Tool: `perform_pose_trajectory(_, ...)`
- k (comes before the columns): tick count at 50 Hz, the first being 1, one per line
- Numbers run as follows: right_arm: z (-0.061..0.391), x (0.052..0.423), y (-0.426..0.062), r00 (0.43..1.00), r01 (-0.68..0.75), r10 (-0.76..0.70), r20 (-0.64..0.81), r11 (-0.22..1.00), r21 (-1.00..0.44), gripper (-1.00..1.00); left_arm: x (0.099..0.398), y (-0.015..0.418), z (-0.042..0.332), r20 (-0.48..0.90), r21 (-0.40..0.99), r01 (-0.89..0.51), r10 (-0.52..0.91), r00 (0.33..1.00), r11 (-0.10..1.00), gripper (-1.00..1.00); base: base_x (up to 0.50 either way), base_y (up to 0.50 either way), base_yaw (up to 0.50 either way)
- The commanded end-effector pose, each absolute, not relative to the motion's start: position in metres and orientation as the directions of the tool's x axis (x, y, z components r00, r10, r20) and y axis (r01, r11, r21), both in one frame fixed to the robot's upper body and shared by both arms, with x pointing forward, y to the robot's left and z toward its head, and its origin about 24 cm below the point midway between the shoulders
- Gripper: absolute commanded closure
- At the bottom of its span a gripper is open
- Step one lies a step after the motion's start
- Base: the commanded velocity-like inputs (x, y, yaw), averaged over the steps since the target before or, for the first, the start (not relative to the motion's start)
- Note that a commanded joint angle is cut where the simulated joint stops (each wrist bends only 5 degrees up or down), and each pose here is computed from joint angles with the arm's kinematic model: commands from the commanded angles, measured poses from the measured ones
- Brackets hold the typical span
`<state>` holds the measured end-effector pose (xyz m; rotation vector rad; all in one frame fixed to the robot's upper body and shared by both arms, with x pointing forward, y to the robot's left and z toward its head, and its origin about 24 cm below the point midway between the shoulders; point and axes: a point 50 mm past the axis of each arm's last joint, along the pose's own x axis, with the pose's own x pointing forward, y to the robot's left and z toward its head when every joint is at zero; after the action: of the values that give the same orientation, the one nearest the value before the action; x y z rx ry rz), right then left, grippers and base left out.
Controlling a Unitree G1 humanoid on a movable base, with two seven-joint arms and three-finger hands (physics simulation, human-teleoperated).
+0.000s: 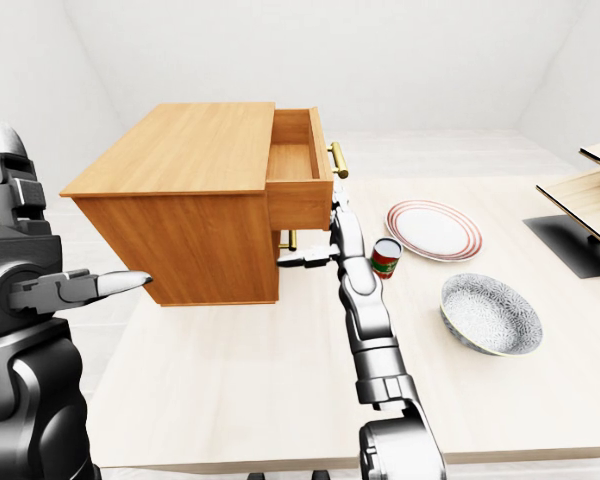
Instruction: Close the top drawer of the cabinet.
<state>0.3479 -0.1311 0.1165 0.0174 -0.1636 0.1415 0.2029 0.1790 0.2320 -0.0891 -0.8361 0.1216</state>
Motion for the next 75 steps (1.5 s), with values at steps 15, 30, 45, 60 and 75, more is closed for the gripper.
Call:
perform_pose_trajectory(15,0.117,0.361,-0.123,0.969,-0.191,0.185,0.165,0.981,0.020,-1.00,0.204,0.180,0.230,0.728,-0.129,-0.075,0.146,0.670,0.989,-1.00,0.00,0.00,0.00)
perform_pose_trajectory(30,0.119,0.365,-0.106,0.958,-0.240,0.234,0.165,0.971,0.014,-1.00,0.205,0.180,0.230,0.726,-0.128,-0.076,0.145,0.673,0.989,-1.00,0.00,0.00,0.00)
perform_pose_trajectory(45,0.103,0.371,-0.078,0.943,-0.326,0.322,0.078,0.944,0.046,-1.00,0.205,0.180,0.231,0.729,-0.128,-0.074,0.144,0.669,0.989,-1.00,0.00,0.00,0.01)
perform_pose_trajectory(60,0.091,0.373,-0.059,0.927,-0.374,0.375,0.003,0.924,0.080,-1.00,0.206,0.180,0.229,0.721,-0.129,-0.077,0.147,0.677,0.989,-1.00,0.01,0.00,0.01)
perform_pose_trajectory(75,0.087,0.373,-0.047,0.912,-0.405,0.409,-0.030,0.909,0.099,-1.00,0.205,0.180,0.230,0.727,-0.130,-0.075,0.146,0.671,0.989,-1.00,0.01,0.00,0.00)
